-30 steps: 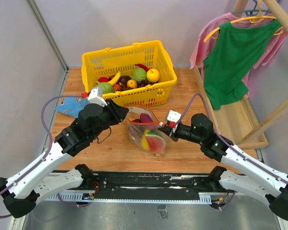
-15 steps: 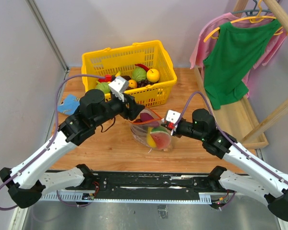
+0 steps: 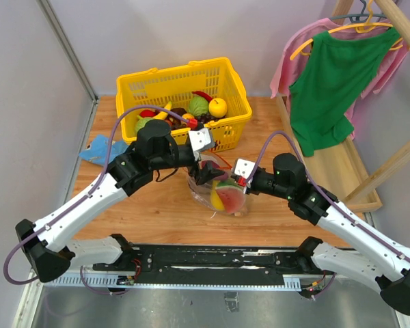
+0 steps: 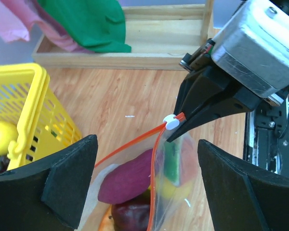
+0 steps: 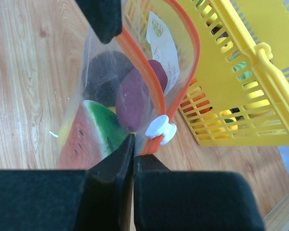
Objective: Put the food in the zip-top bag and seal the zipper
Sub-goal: Zip the zipper food storage bag at the center of the board.
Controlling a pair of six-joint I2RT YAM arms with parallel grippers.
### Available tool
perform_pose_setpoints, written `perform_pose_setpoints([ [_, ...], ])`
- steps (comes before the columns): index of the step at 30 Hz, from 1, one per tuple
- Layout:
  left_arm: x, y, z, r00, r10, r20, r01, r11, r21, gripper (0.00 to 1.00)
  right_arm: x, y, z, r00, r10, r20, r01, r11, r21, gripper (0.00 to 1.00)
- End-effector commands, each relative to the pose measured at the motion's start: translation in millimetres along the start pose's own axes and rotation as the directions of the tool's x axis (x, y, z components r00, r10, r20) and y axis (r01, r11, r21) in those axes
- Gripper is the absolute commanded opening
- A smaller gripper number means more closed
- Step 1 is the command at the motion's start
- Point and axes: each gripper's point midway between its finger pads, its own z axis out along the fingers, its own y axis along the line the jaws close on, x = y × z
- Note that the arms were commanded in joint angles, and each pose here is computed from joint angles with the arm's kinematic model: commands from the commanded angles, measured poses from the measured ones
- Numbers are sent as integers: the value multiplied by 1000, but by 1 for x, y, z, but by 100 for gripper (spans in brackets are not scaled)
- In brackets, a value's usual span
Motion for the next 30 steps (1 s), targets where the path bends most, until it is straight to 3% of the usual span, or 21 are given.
perform_pose_setpoints([
  [1,-1,-10,9,982,179,59,-184,977,105,89,-18,-14,-7,998,-43,40,42,999,33,1],
  [9,23,-13,33,975,224,14,-222,952,210,87,-18,-13,-8,998,-59,38,58,998,25,1],
  [19,42,-11,53,971,235,-41,-215,937,277,76,-17,-14,-10,995,-93,21,92,996,20,1],
  [27,47,-10,55,970,235,-66,-207,936,285,34,-15,-18,-13,993,-120,9,119,992,43,1],
  [30,49,-10,51,969,232,-80,-203,940,276,25,-13,-20,-14,993,-118,8,117,992,53,1],
])
